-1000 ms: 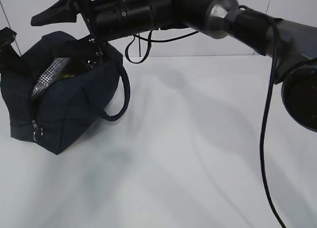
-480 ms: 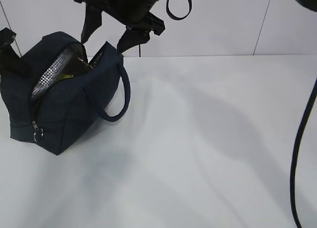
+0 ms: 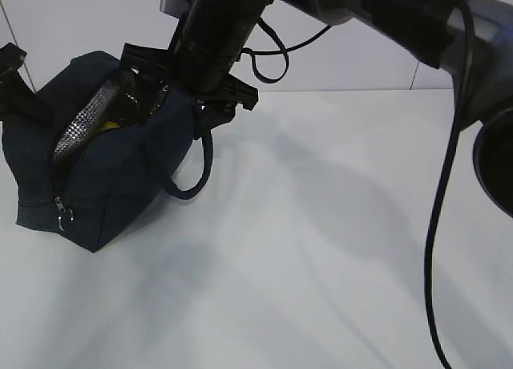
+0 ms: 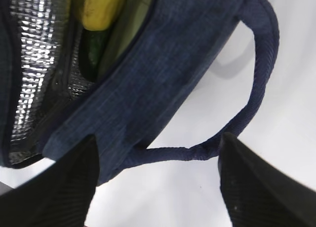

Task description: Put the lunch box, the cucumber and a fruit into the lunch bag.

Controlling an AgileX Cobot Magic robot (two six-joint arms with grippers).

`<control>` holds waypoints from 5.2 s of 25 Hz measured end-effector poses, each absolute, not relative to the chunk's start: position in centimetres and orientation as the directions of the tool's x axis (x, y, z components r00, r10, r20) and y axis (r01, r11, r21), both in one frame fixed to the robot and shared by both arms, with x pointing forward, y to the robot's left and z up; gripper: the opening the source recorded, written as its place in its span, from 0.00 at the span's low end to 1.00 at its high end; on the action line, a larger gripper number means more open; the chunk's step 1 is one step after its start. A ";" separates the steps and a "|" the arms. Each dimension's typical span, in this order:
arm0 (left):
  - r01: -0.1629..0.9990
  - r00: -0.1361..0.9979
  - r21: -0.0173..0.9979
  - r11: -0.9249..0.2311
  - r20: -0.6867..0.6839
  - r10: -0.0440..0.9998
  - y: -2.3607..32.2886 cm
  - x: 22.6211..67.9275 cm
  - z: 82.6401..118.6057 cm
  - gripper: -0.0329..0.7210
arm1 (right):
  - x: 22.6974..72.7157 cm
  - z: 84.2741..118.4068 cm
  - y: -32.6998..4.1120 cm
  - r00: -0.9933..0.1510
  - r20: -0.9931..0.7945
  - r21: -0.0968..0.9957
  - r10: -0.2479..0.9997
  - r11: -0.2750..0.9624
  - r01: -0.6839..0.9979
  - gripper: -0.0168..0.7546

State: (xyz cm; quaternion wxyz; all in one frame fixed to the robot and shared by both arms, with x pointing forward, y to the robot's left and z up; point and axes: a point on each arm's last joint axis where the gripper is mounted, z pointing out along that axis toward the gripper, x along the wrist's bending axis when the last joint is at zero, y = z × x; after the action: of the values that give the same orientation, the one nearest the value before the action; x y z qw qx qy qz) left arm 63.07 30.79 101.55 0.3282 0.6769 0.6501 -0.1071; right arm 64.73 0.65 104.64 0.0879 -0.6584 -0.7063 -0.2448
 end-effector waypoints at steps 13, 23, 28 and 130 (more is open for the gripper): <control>0.953 0.129 0.296 0.068 -0.598 0.791 30.6 63.0 101.7 0.04 | 65.7 102.5 1.6 -0.069 0.497 0.211 0.865 -0.043 0.977 0.75; 0.952 0.125 0.295 0.082 -0.620 0.775 30.4 63.0 101.9 0.04 | 65.5 102.4 1.5 -0.067 0.483 0.198 0.873 -0.035 0.979 0.75; 0.952 0.125 0.294 0.083 -0.622 0.773 30.4 63.0 101.9 0.04 | 65.5 101.3 1.4 -0.058 0.454 0.161 0.889 -0.018 0.987 0.75; 0.971 0.104 0.192 0.143 -0.877 0.469 21.3 63.6 103.2 0.49 | 60.6 113.6 -8.5 -0.333 -0.099 0.508 0.938 0.335 0.794 0.53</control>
State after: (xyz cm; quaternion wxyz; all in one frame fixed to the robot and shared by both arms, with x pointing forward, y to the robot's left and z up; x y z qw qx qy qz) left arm 63.57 21.33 103.16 0.4492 0.5920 0.6082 -0.2790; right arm 60.56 -8.50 113.64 -0.1912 -0.5448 -0.7945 -0.1883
